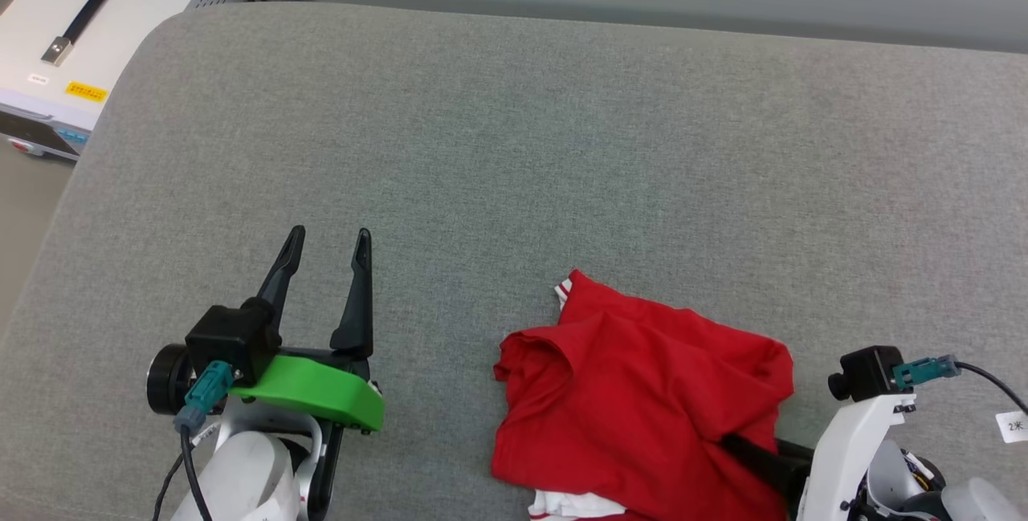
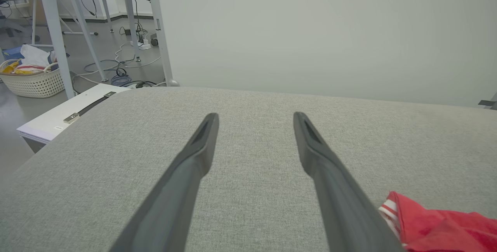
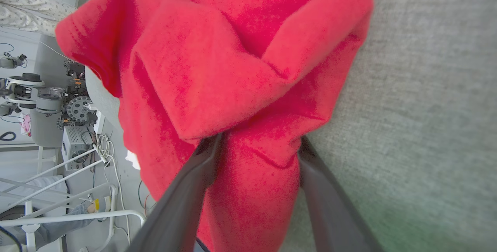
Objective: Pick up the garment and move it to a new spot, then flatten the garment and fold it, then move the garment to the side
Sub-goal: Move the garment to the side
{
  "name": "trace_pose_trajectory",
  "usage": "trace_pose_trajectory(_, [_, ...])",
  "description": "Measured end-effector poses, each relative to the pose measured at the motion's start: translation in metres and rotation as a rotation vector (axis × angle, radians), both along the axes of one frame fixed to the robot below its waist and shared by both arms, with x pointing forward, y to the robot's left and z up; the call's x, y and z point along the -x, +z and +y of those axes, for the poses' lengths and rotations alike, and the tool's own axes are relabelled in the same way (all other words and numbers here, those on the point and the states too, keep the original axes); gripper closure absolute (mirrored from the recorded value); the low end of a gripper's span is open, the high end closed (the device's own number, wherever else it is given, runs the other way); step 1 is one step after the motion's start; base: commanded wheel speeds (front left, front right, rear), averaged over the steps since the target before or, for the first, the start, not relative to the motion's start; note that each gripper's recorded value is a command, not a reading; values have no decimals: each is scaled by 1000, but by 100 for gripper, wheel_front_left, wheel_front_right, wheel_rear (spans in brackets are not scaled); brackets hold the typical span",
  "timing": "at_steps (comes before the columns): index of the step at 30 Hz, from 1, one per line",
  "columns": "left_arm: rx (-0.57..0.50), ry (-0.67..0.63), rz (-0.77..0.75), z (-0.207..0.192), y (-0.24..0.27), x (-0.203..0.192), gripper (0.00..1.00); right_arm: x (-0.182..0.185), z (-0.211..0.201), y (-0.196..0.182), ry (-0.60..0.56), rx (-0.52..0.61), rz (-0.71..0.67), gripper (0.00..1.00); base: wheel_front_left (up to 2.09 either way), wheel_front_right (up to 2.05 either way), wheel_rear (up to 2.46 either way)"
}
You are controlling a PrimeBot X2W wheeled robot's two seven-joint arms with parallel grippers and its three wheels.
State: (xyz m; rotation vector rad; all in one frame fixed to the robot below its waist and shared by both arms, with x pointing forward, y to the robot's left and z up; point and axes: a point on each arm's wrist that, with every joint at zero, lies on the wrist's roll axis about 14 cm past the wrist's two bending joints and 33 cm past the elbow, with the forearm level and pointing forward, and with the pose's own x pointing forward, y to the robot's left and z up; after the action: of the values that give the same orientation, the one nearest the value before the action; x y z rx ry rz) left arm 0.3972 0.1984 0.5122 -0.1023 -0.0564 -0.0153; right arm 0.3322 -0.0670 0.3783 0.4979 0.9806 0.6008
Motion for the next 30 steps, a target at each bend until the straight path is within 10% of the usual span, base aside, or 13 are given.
trace_pose_trajectory(14, [-8, -7, -38, -1, 12, 9, 0, -7, -24, 18, -47, 39, -104, 100, 0, 0, 0])
trace_pose_trajectory(30, [14, -243, -71, -82, 19, -16, 0, 4, -158, 38, -236, 382, -219, 100, 0, 0, 0])
